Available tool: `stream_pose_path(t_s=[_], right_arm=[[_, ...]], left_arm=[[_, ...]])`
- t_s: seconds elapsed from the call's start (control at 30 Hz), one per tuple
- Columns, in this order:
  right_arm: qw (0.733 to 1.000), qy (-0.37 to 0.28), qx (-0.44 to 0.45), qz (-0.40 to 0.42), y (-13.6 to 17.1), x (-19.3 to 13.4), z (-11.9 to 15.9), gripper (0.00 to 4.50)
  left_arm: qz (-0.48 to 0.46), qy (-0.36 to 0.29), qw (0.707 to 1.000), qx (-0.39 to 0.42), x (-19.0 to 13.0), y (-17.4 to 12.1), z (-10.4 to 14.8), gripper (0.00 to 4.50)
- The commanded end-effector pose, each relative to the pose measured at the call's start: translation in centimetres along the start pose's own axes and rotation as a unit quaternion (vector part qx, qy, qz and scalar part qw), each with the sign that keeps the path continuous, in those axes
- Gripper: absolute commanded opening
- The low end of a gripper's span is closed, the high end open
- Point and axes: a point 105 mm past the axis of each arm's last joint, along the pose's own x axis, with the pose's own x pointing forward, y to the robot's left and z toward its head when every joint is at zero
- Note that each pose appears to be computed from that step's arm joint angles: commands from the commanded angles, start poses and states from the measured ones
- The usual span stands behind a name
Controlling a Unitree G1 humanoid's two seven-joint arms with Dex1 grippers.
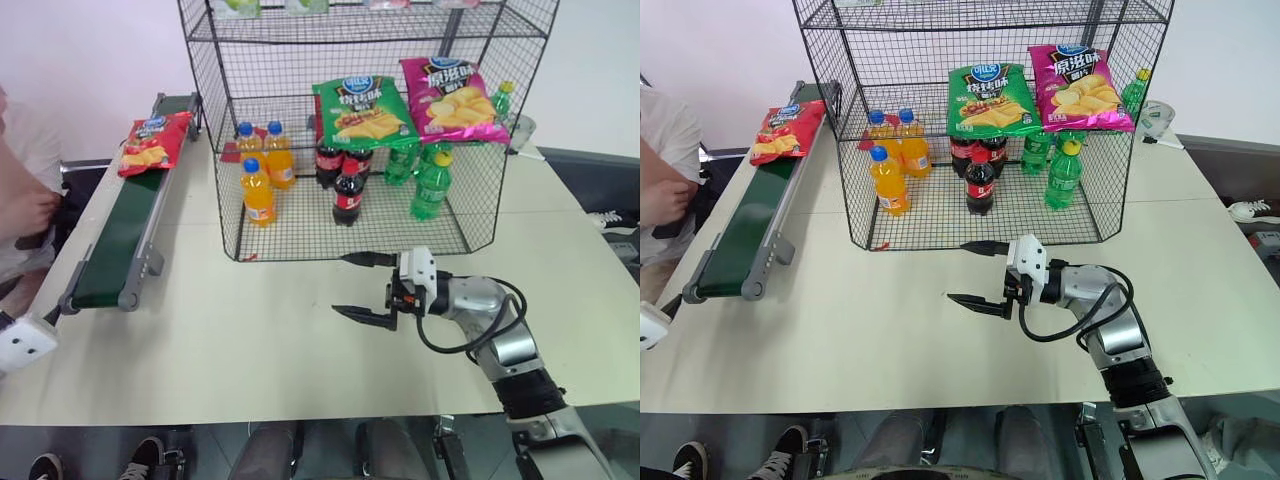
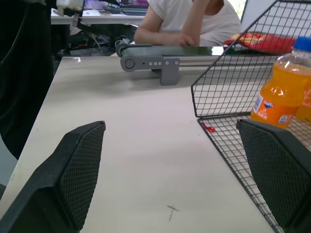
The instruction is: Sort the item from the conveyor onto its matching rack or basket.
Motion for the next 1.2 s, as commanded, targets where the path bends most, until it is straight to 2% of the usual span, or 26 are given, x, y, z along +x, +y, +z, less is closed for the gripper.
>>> stream_pose_path(t_s=[0.03,0.43,0.77,1.2], right_arm=[[1.0,-0.004,-0.015,0.016,0.0,-0.1,0.7,4.5],[1.0,-0.014,-0.019,0.0,-0.6,0.3,1.2,4.5],[1.0,-0.014,-0.018,0.004,-0.2,0.0,1.3,4.5],[0.999,-0.026,-0.013,0.035,0.2,0.5,1.9,4.5]], left_arm=[[0.016,-0.023,0.999,0.023,0.6,0.4,0.8,3.77],[-0.002,-0.039,0.998,0.049,1.1,-0.5,0.8,3.77],[-0.003,-0.045,0.998,0.041,1.3,-0.9,1.0,3.77],[0.008,-0.03,0.998,0.051,-0.6,-1.9,1.1,3.77]])
